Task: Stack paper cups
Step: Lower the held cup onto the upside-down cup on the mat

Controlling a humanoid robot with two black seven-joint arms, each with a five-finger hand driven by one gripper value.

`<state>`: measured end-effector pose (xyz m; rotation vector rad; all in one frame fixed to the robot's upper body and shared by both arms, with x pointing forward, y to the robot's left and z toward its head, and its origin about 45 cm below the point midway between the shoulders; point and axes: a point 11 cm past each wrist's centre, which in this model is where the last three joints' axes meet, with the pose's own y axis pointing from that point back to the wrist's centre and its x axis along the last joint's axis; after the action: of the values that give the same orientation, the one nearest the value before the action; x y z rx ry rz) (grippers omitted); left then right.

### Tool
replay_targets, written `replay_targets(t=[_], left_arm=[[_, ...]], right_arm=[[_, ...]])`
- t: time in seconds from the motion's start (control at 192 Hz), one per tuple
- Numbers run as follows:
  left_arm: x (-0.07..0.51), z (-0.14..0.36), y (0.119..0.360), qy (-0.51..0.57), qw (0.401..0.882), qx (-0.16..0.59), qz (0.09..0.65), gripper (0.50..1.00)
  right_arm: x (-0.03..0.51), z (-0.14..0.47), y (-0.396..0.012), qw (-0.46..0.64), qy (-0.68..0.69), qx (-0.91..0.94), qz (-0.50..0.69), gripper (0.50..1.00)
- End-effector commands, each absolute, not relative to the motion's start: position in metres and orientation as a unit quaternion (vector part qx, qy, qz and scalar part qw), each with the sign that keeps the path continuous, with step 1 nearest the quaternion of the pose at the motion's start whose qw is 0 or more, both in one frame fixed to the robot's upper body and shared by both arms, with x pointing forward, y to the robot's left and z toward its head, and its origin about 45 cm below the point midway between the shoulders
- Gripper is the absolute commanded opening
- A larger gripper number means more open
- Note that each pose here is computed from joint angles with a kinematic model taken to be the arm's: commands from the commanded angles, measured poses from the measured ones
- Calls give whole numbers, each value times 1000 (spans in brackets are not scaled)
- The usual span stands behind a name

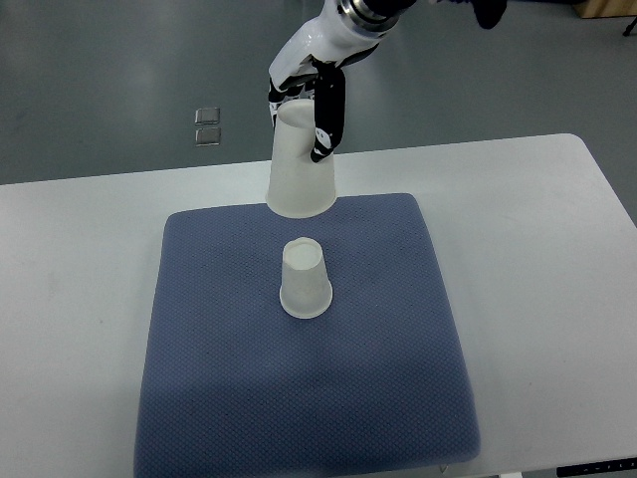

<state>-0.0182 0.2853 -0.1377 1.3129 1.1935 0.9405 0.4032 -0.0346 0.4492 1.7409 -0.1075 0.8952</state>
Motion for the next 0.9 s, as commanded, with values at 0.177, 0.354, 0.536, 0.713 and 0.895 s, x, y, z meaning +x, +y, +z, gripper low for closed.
replay_targets(t=[0.177, 0.354, 0.536, 0.713, 0.895], left_arm=[[-18, -138, 285, 502, 538, 551, 394, 1000], [-18, -138, 285, 502, 538, 551, 394, 1000], [-18, -138, 285, 501, 537, 552, 395, 1000], [-18, -138, 285, 502, 538, 551, 394, 1000], [-18, -138, 285, 501, 538, 552, 394, 1000]], right_arm=[[407, 415, -22, 556, -65, 745, 363, 641], [410, 407, -30, 561, -79, 744, 354, 641], [410, 394, -38, 570, -82, 740, 348, 641], [405, 385, -40, 569, -82, 743, 343, 643], [403, 380, -40, 566, -87, 748, 336, 654]])
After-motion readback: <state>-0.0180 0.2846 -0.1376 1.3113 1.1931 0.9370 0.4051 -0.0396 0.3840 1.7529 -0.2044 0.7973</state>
